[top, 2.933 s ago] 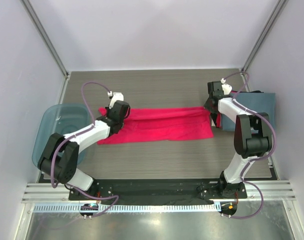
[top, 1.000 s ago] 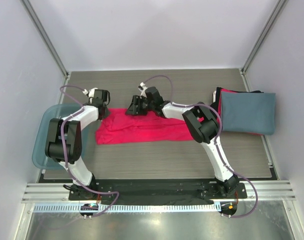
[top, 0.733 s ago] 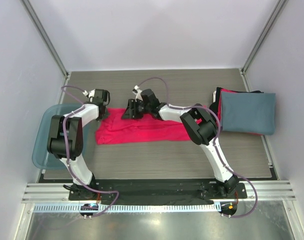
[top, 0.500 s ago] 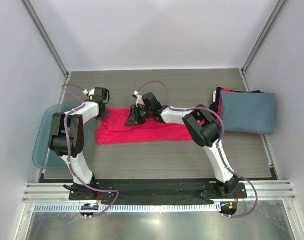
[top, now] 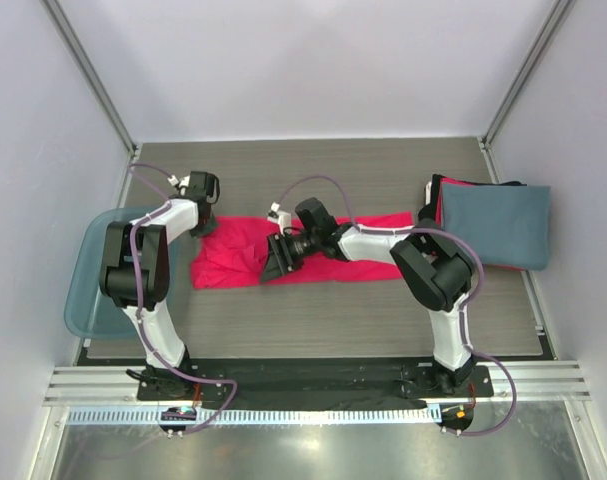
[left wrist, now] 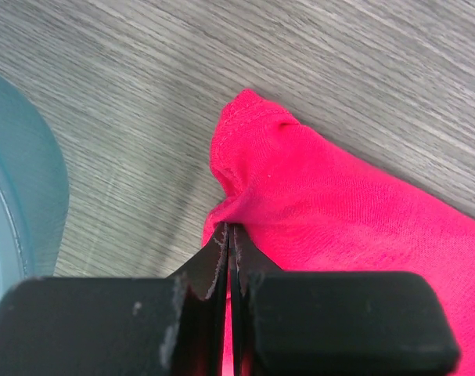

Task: Fold and stack the t-shirts
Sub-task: Fold the tshirt

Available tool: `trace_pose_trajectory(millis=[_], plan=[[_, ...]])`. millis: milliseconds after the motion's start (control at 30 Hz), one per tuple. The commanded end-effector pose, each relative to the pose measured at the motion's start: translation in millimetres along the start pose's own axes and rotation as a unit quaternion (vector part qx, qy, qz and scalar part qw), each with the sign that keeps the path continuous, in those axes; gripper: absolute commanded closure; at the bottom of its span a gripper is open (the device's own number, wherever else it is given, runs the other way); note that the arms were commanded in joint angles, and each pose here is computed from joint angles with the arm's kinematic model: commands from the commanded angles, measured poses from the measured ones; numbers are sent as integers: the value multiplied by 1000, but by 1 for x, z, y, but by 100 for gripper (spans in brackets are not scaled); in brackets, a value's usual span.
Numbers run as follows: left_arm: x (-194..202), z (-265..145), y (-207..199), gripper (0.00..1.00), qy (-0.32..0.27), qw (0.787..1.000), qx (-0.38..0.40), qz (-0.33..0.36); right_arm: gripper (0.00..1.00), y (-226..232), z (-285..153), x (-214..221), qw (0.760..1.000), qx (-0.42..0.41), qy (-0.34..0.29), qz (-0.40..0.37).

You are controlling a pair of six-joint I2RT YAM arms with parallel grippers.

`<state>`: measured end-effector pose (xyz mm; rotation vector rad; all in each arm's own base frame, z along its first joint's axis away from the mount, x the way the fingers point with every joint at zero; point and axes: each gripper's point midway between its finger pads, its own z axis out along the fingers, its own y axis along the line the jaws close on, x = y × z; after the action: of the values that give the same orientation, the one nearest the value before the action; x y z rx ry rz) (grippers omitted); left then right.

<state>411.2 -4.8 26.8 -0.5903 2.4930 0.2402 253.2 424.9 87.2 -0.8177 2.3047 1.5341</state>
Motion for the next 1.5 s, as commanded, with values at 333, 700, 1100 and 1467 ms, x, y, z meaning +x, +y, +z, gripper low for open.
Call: trace_pose_trajectory(millis=[333,700,1100,1467], plan=[[-35,-65,-7,95,-93,993,63,-42,41,0,-23,-68,994,67,-80,-15],[-23,-65,-34,91,-59,987,130,-75,23,-28,31,-114,992,14,-115,44],[-11,-29,-65,92,31,988,137,-62,23,2,67,-85,997,-36,-65,37],[-10,-17,-57,92,40,991,114,-60,25,78,67,2,995,-90,27,-12]])
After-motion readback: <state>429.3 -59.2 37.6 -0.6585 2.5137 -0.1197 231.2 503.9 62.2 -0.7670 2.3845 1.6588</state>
